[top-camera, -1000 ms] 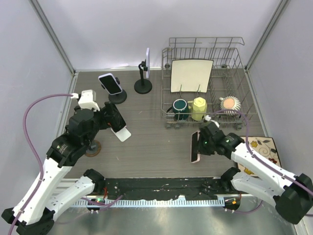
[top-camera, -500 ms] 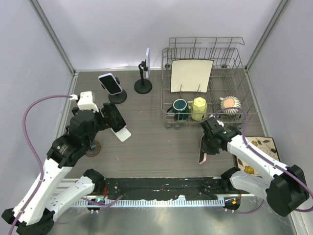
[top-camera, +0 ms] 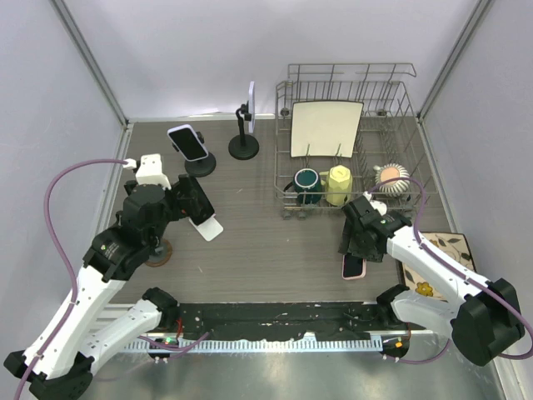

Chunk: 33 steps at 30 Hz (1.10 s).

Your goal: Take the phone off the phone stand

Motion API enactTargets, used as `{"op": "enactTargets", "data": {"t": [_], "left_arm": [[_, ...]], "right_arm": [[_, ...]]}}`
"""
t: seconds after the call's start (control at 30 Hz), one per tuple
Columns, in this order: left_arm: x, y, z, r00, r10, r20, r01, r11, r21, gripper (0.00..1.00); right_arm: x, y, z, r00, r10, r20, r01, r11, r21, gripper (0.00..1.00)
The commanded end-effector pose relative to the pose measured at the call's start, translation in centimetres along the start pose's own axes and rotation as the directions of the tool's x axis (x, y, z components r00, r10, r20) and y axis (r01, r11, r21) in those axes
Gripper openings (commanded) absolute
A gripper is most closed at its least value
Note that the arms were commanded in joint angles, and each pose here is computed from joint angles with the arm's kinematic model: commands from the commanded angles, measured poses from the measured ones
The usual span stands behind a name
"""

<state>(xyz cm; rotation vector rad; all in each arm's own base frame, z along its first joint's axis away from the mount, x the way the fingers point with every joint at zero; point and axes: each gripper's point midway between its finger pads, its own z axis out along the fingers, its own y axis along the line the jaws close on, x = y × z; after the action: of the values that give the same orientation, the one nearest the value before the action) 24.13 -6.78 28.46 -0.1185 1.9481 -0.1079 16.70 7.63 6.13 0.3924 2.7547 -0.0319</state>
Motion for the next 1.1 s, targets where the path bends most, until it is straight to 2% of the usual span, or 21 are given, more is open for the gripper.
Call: {"op": "enactTargets", "data": {"t": [0.0, 0.2, 0.33, 0.47, 0.6, 0.83, 0.97, 1.07], "left_arm": [[-1.4, -0.3, 0.3, 0.999, -0.003, 0.041, 0.003, 1.000, -0.003, 1.00], [-1.5, -0.4, 0.5, 0.999, -0.001, 0.045, 0.001, 1.000, -0.003, 1.00], [-1.5, -0.5, 0.6, 0.999, -0.001, 0.044, 0.001, 1.000, -0.002, 1.00], [-1.6, -0.4, 0.6, 0.999, -0.002, 0.045, 0.002, 1.000, -0.006, 1.00], [-1.9, -0.4, 0.6, 0.999, -0.007, 0.051, 0.008, 1.000, -0.010, 1.00], [-2.1, -1.3, 1.7, 0.999, -0.016, 0.031, 0.016, 1.000, -0.014, 1.00], [-2.1, -0.6, 2.9, 0.998, -0.061, 0.010, 0.062, 0.993, -0.103, 1.00], [-1.0, 0.2, 4.3, 0.994, -0.107, -0.030, 0.099, 0.976, -0.194, 1.00]], "right_arm": [[-2.0, 0.2, -0.7, 0.996, 0.050, 0.073, -0.051, 0.999, 0.007, 0.72], [-2.4, 0.0, -0.2, 0.994, 0.066, 0.091, -0.070, 0.997, 0.033, 0.80], [-2.2, 0.0, 0.5, 0.996, 0.061, 0.068, -0.065, 0.997, 0.051, 0.91], [-2.4, 0.0, 0.8, 0.996, 0.064, 0.069, -0.068, 0.995, 0.068, 0.96], [-4.9, 0.9, -1.1, 0.980, 0.094, 0.173, -0.095, 0.995, 0.002, 1.00], [-9.9, 2.4, -7.3, 0.900, 0.144, 0.411, -0.068, 0.979, -0.194, 0.99], [-11.5, 2.7, -10.6, 0.843, 0.158, 0.514, -0.012, 0.961, -0.276, 1.00], [-11.7, 2.8, -11.4, 0.826, 0.143, 0.546, 0.030, 0.955, -0.296, 0.99]]}}
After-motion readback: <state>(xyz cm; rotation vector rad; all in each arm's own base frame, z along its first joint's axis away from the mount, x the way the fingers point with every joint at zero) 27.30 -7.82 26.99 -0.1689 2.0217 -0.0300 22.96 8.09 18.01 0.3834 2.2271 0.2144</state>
